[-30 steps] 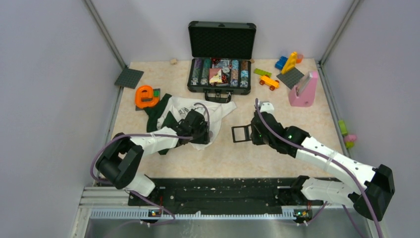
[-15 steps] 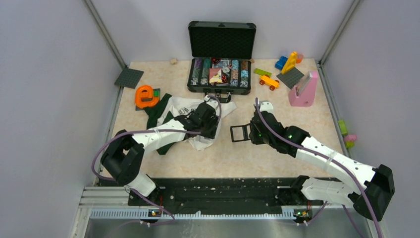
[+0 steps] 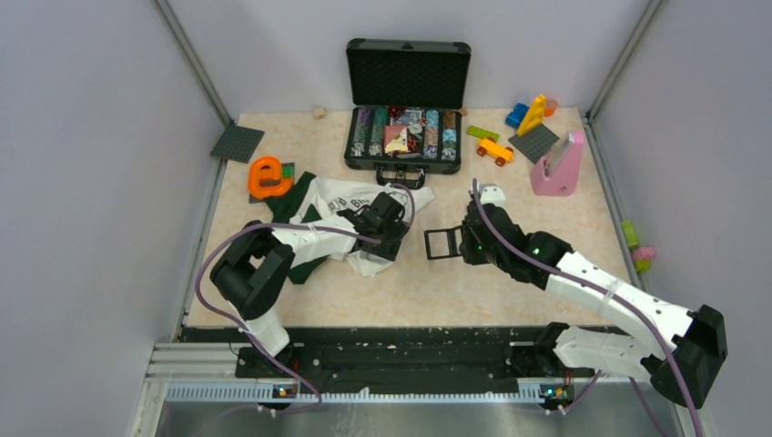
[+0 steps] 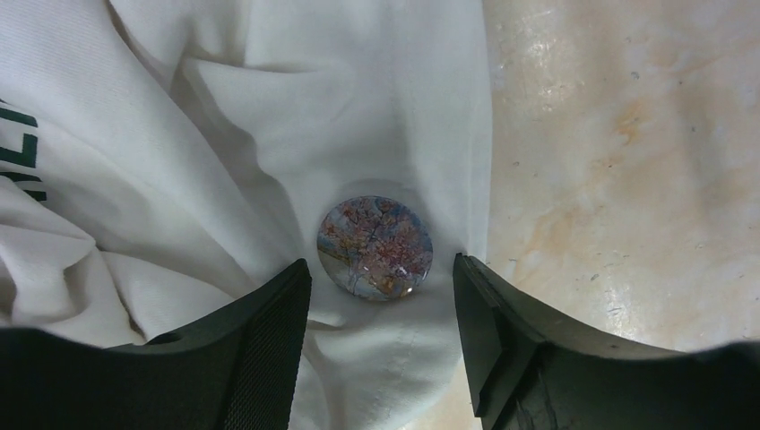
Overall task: Remove the brooch from the garment
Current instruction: Pick up the brooch from the clothes.
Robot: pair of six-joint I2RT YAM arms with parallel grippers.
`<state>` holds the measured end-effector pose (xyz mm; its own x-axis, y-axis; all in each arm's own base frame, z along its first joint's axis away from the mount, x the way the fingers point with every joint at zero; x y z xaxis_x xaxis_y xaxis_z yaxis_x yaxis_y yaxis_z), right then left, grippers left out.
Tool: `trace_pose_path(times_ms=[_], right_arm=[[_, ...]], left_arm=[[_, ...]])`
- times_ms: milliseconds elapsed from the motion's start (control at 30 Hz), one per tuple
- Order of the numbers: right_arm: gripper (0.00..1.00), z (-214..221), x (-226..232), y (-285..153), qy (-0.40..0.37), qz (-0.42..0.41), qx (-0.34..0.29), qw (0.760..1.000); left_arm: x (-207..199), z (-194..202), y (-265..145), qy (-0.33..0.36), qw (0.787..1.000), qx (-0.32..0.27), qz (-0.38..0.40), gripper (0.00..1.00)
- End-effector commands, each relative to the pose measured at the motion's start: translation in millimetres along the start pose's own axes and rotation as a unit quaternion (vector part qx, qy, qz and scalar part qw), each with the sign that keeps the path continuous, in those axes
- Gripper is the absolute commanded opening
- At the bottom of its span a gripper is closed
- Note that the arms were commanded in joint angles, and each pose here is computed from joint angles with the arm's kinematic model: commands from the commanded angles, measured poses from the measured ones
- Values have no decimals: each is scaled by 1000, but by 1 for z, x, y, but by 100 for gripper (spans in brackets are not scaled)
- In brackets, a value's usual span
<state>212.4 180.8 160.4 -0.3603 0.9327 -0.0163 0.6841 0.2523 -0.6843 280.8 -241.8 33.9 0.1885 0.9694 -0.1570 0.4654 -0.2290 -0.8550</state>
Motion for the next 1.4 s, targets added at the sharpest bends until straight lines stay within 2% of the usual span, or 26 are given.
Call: trace_pose_path(times_ms=[0,267,567,767,967,1100,1200,1367], right_arm=[[0,-12,-2,-7,7,-3,-22,1000],[0,-11,0,-5,9,-10,-21,1000],[0,-11,1,-6,9,-13,-20,1000],[0,-11,1,-6,9,-12,-21,1000],[0,-10,2,-5,10,-14,-21,1000],[0,-10,2,-5,10,-15,-21,1000],[0,-9,2,-5,10,-14,-20,1000],[0,-6,0,-4,9,-8,-12,1000]], left_arm=[[-3,-21,-4,-17,999,-24,12,64],[-1,-23,0,-46,997,-4,56,65],[-1,-9,14,-42,997,40,56,64],[7,-1,16,-22,999,44,20,59],[5,6,21,-18,998,56,15,53],[4,6,20,-7,999,49,0,52],[5,1,16,-3,999,35,-9,53],[2,-5,10,-3,1000,17,-4,61]])
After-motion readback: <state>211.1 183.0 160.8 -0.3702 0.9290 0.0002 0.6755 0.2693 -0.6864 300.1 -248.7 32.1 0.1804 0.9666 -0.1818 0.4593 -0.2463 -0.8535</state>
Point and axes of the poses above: each gripper's point midway between its finger pads, its own y axis out along the fingers, its own x axis along the line the jaws close on, z = x × y, the point moved 1 cm from there along -y, back along the fingers, and after that the axes turned 15 degrees about -y, right-handed, at the moved point
